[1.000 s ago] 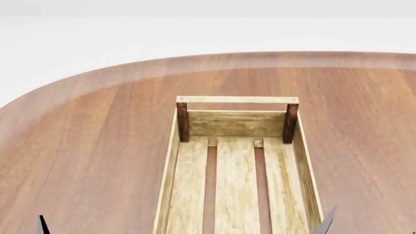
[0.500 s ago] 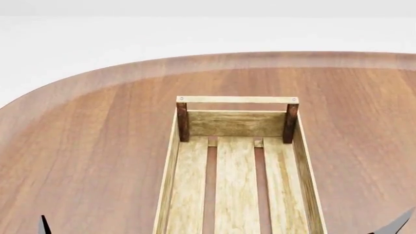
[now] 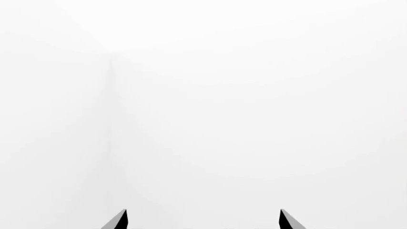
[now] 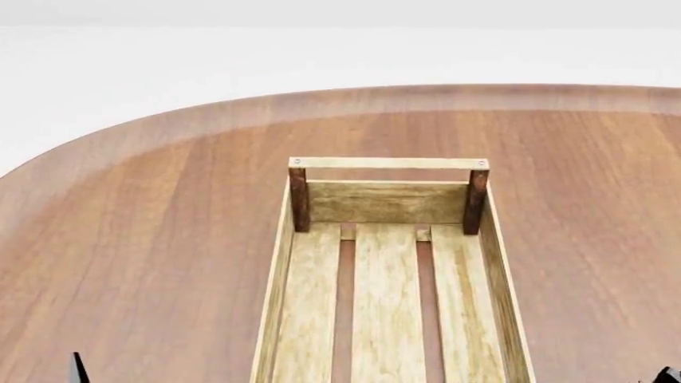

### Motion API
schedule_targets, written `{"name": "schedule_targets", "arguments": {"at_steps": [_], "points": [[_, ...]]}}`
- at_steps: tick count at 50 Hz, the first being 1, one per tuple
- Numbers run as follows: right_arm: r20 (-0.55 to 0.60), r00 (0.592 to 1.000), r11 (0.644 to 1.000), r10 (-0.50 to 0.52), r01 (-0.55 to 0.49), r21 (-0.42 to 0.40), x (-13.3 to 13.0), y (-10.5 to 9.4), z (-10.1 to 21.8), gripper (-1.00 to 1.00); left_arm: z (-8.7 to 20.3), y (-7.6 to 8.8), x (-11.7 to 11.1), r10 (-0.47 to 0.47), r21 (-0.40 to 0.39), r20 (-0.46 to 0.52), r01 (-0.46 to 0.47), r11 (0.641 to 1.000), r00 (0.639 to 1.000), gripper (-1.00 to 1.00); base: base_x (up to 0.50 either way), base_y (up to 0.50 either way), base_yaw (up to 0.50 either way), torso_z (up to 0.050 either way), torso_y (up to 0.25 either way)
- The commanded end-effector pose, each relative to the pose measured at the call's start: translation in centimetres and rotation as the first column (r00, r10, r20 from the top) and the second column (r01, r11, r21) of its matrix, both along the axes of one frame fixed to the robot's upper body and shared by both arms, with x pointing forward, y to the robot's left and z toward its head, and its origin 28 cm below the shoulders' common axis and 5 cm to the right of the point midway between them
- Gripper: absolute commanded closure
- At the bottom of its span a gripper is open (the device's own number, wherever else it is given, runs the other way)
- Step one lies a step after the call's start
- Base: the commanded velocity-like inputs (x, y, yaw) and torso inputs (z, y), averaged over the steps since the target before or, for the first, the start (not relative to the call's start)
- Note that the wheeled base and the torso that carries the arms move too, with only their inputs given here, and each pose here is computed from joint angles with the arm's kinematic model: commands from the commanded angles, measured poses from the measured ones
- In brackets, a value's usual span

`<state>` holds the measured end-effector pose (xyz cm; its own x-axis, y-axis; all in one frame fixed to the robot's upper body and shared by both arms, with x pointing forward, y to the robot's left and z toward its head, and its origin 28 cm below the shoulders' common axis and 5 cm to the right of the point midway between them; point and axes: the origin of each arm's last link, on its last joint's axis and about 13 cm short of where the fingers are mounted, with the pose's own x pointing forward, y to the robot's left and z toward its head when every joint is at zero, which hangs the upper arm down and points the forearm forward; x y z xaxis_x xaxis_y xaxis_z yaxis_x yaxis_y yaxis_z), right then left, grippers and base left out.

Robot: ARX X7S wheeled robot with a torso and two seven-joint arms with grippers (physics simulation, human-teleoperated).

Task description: Pick up the cream cheese and put it in the tray.

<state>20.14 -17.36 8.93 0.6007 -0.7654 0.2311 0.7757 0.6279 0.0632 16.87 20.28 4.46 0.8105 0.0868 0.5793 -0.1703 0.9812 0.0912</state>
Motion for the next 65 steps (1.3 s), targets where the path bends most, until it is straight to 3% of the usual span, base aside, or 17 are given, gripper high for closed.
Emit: {"name": "schedule_targets", "arguments": {"at_steps": [1, 65], "points": [[-0.041, 0.994, 0.992, -0.099, 0.101, 0.07, -0.1, -1.1, 0.3, -1.0, -0.1, -0.1, 0.1, -0.001, 0.0, -0.007, 0.001, 1.0, 1.0, -1.0, 0.0, 0.0, 0.0, 0.0, 0.0], [-0.168, 0.947, 0.943, -0.274, 0.299, 0.148, -2.8, -4.2, -2.0, -1.0, -0.1, -0.1, 0.1, 0.003, 0.003, -0.01, -0.003, 1.0, 1.0, -1.0, 0.0, 0.0, 0.0, 0.0, 0.0]]}}
